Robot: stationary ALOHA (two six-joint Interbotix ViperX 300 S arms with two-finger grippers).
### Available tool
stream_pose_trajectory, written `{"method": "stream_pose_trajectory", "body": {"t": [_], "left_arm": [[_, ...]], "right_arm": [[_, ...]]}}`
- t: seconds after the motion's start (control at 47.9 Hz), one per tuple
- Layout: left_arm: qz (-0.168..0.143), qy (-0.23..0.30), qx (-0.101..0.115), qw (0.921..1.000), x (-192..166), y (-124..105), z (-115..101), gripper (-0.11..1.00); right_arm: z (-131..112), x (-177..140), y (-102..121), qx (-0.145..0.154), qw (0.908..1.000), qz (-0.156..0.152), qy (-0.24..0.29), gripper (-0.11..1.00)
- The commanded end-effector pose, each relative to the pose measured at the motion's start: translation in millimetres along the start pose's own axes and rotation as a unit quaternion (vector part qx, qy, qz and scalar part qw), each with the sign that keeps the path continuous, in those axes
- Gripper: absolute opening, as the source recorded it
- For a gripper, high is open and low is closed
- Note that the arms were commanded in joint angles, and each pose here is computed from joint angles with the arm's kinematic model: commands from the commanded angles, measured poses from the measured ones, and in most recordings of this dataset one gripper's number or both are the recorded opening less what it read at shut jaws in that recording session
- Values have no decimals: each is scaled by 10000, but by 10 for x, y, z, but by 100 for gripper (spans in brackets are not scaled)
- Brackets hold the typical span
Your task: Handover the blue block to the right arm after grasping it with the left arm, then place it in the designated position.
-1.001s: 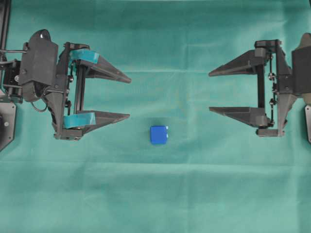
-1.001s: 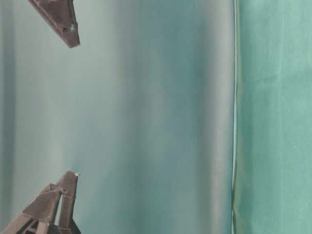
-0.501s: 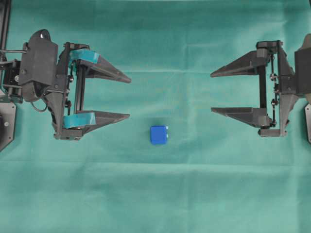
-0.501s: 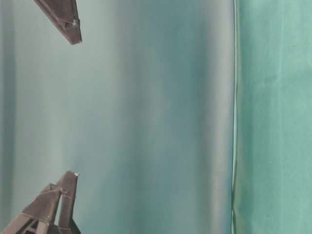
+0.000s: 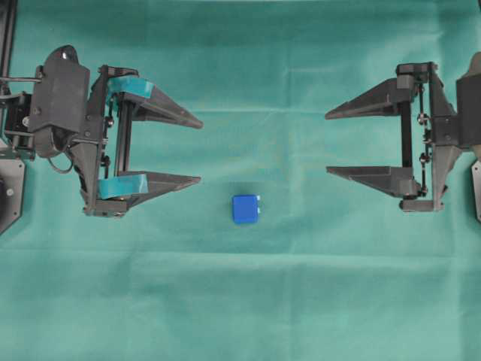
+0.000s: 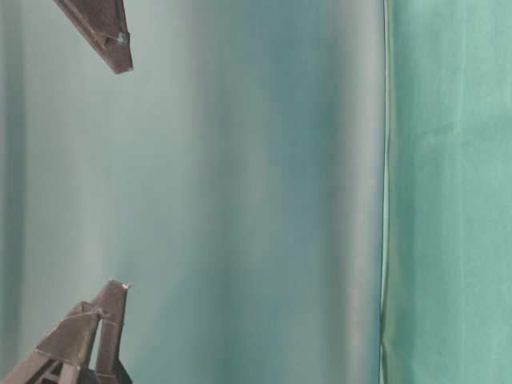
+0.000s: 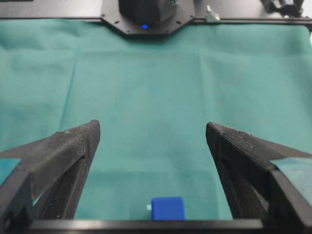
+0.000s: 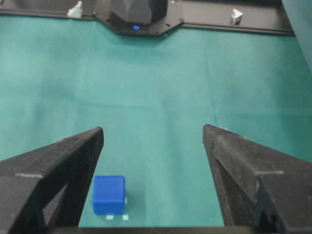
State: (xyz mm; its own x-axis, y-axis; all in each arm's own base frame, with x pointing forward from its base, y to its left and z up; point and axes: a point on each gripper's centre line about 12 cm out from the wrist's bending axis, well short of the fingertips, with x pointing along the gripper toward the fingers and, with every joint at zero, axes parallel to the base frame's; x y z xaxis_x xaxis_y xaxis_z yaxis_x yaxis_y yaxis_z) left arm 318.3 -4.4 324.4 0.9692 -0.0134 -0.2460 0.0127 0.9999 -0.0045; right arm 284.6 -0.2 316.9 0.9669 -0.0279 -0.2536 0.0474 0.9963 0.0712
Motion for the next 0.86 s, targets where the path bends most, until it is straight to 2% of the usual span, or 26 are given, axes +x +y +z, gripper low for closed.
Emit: {"method": "stream_pose_trajectory", "body": {"t": [0.0, 0.834], "left_arm": [[15, -238, 20, 9997, -39, 9, 152, 99], [15, -245, 20, 9997, -39, 9, 158, 99]], "right_arm": [[64, -18, 5, -17, 9999, 20, -107, 82], [71, -14, 9, -33, 9999, 35, -124, 82]]}}
